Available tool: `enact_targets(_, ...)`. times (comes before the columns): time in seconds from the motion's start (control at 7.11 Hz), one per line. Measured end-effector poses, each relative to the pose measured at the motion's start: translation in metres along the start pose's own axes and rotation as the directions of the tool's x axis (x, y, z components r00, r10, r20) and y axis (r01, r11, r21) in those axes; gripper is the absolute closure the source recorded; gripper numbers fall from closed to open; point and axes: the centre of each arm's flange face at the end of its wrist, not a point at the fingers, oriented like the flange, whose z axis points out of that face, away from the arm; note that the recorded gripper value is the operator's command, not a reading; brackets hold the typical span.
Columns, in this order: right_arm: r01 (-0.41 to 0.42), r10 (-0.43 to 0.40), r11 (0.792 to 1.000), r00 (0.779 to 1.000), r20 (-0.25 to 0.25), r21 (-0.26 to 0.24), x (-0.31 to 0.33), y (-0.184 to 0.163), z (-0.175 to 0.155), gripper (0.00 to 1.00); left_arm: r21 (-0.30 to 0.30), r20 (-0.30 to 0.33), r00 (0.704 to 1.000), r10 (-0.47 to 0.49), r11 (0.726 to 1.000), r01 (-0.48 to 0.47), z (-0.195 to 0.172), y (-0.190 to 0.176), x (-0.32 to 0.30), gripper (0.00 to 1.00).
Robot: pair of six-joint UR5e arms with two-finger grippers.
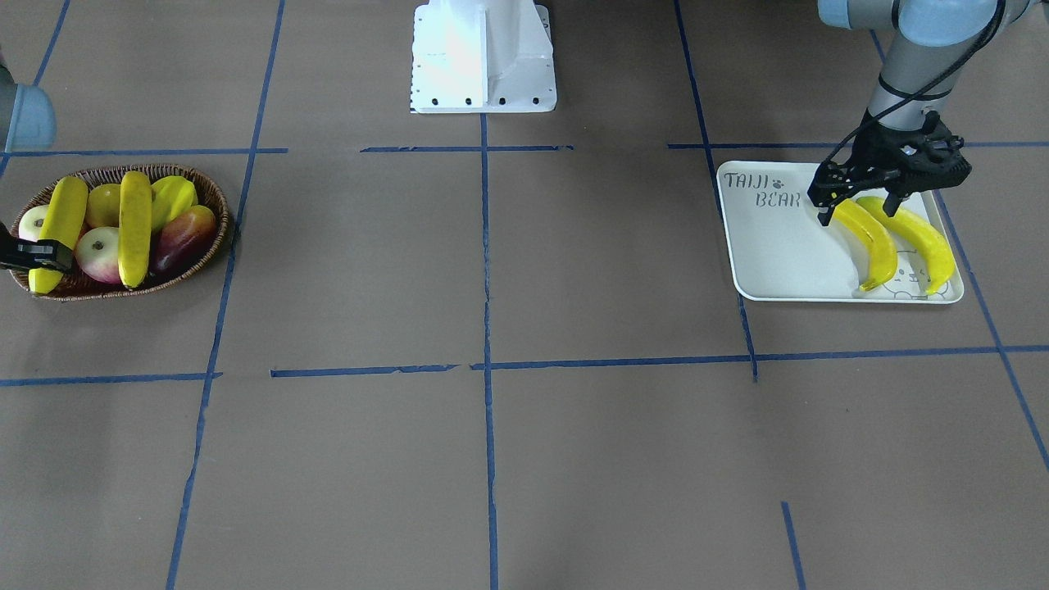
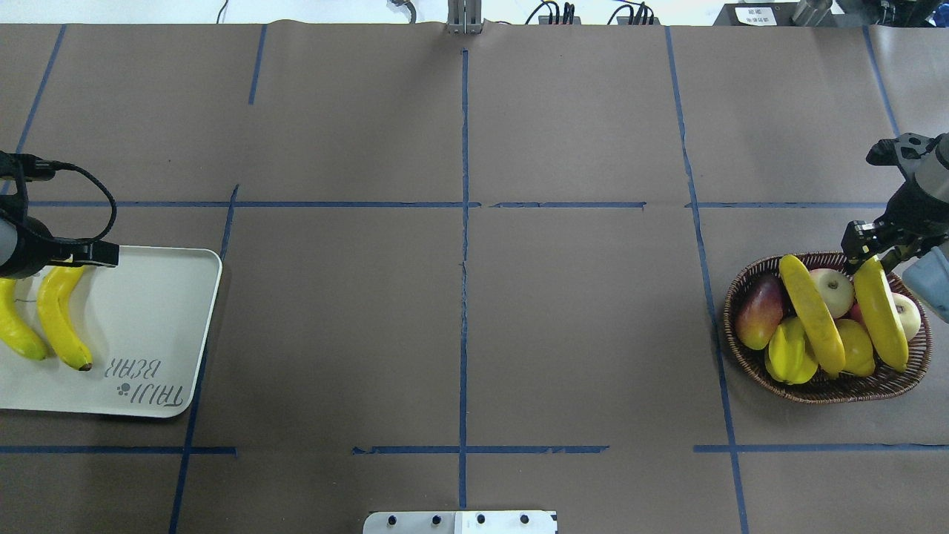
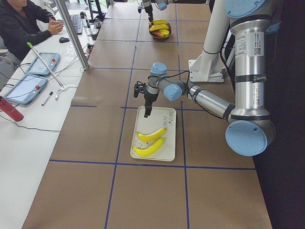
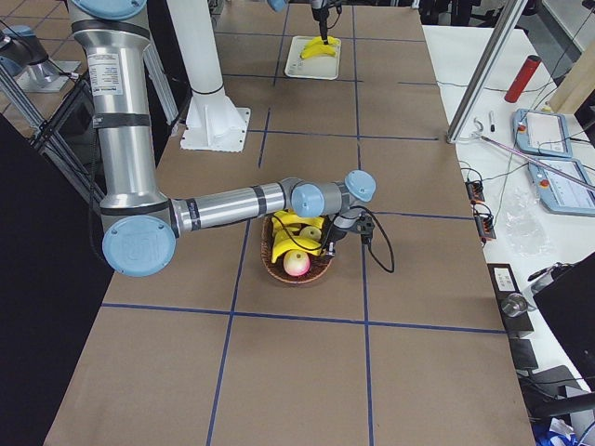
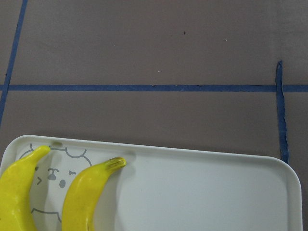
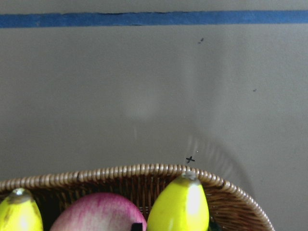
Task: Transfer all bananas from basket to plate
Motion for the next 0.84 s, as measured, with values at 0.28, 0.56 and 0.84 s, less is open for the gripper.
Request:
enact_targets(0.28,0.024,-0.024,1.000,0.999,0.025,0.011,-0.012,-0.001,-0.010,1.00,-0.001,0.002,1.000,-0.001,1.000,0.001,0.001,0.000,0.000,0.00)
enact_targets(0.56,0.041,-0.044,0.998,0.996,0.079,0.037,-0.020,0.004,-0.035,1.00,-0.002,0.002,1.000,-0.002,1.000,0.002,0.001,0.000,0.000,0.00)
enact_targets(0.84,0.046,-0.057,0.996,0.988,0.147,0.078,-0.022,0.025,-0.071,1.00,-0.003,-0.002,1.000,-0.004,1.000,0.004,0.000,-0.002,0.003,0.00)
